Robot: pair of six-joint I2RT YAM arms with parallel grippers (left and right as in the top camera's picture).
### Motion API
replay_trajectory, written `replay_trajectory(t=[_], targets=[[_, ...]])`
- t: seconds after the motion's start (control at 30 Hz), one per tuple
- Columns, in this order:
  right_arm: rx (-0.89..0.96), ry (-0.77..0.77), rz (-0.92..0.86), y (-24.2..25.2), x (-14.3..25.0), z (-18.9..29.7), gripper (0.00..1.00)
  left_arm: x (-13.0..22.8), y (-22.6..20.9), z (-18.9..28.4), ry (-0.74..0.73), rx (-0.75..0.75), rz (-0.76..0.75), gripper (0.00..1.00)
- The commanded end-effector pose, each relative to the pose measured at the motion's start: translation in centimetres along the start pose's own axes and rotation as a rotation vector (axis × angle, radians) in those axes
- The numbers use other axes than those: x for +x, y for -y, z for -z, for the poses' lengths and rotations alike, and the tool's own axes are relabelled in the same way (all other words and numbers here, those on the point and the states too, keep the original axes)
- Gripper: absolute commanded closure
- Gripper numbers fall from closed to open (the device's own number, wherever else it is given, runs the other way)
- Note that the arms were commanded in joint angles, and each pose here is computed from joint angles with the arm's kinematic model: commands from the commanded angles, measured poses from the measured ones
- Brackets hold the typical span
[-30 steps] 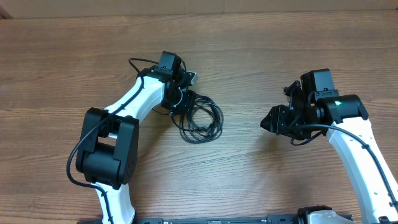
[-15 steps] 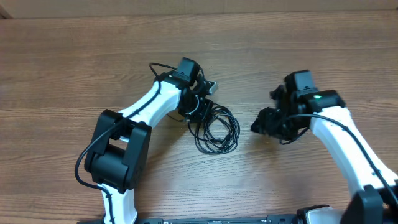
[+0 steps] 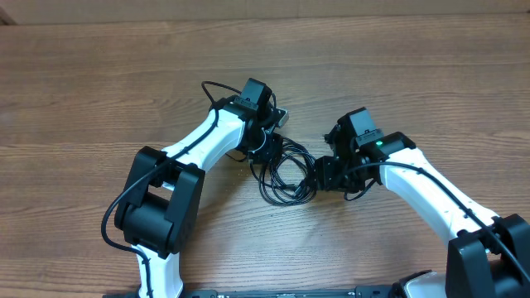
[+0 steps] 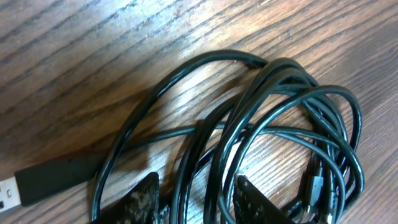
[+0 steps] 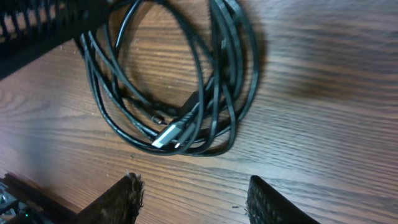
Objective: Untangle cables
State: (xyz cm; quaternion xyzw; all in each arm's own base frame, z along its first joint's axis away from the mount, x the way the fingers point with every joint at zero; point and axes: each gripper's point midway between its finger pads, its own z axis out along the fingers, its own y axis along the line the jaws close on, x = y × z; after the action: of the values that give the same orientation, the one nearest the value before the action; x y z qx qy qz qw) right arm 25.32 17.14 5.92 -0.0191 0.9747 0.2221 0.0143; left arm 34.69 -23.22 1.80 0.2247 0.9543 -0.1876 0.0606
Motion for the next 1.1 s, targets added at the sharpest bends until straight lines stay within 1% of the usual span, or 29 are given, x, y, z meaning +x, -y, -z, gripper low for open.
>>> replay_trajectory(t=[0.0,0.07,0.27,0.43,0.63,0.7,0.8,0.87,0.93,1.03,1.07], targets=[[-0.008,0.005,0.012,-0.7,0.0,-0.5,0.48,0.9,-0.1,-1.1,-0.028,-0.008,-0.005,0.61],[0.0,0.019,0.007,-0.8,-0.3,-0.5,0.48,0.9,0.0,-1.3,-0.025,-0.007,-0.01,0.61],[0.038,0.05,-0.048,-0.2,-0.9,-0.5,0.48,0.7,0.3,-1.7,-0.01,-0.005,-0.027,0.53],[0.039,0.047,-0.049,-0.2,-0.8,-0.5,0.48,0.8,0.3,-2.1,0.0,-0.005,-0.032,0.53],[0.04,0.046,-0.05,-0.1,-0.8,-0.5,0.48,1.8,-0.1,-2.9,-0.011,-0.005,-0.028,0.54],[0.04,0.046,-0.05,-0.1,-0.8,-0.5,0.48,1.9,-0.1,-2.9,-0.015,-0.004,-0.026,0.59],[0.04,0.046,-0.05,-0.1,-0.7,-0.5,0.48,1.8,0.1,-2.9,-0.01,0.007,-0.027,0.74],[0.041,0.044,-0.05,-0.1,-0.7,-0.5,0.48,1.7,0.3,-2.9,-0.007,0.019,-0.026,0.82],[0.042,0.041,-0.052,-0.1,-0.6,-0.5,0.48,1.6,0.5,-2.9,-0.003,0.03,-0.027,0.84],[0.044,0.036,-0.054,0.0,-0.5,-0.5,0.48,1.3,0.6,-2.7,0.001,0.034,-0.028,0.94],[0.044,0.037,-0.054,0.0,-0.5,-0.5,0.48,1.2,0.7,-2.6,0.004,0.035,-0.029,0.96]])
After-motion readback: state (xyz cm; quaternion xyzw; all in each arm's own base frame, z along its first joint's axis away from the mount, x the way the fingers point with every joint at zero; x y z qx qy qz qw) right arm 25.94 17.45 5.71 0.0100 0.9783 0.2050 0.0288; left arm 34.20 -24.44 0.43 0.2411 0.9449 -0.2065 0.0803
